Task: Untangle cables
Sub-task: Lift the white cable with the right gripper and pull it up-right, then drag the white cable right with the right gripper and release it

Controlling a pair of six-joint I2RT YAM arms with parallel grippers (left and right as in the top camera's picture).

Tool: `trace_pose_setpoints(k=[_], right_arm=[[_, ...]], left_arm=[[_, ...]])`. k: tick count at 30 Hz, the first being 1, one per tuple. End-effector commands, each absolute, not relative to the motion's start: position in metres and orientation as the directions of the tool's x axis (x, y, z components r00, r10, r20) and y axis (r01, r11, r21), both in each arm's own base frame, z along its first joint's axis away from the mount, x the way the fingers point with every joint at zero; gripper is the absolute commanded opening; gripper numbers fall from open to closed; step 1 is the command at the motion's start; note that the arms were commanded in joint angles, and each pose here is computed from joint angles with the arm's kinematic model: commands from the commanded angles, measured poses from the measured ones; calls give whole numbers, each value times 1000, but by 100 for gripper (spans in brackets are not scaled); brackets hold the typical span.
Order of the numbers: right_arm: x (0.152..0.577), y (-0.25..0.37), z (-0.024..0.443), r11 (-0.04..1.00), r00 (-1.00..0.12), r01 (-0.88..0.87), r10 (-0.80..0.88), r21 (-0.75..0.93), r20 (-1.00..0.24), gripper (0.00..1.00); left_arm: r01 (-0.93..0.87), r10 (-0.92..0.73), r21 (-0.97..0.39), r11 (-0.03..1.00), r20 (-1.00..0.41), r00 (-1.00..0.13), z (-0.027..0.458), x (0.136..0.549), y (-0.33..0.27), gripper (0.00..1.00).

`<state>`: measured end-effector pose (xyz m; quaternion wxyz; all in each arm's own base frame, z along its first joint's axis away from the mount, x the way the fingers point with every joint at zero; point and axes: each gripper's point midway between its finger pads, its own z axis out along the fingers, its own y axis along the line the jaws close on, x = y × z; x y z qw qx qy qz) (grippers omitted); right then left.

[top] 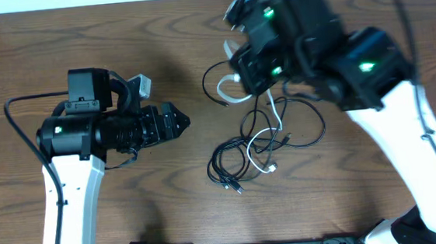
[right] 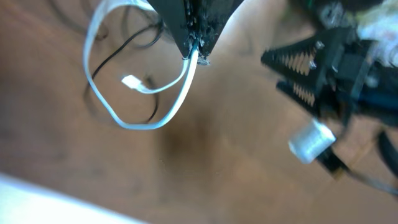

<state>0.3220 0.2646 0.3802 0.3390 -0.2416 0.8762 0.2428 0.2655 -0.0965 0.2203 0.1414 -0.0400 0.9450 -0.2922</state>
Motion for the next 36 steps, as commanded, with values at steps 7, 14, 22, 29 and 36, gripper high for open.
trace_pose_setpoints(k=[7,14,22,29,36], right_arm=[[373,229,485,800,-368,-575,-66,171,-928,1],[418,196,530,897,-172,-427,43,114,-984,1],[477,108,516,992,-102,128,19,6,-995,1],[504,25,465,837,-282,477,-144,-269,-948,1],[509,-75,363,676,-613,547,-76,-493,-786,1]], left_arm=[[-19,-130,-546,838,-165,-978,195,271,-96,89],[-41,-130,-543,838,-127,-983,184,271,-96,89],[-62,-129,-540,839,-88,-988,171,263,-95,89],[-71,-126,-538,840,-66,-990,163,258,-95,89],[-67,-126,-539,840,-73,-989,163,260,-95,89]])
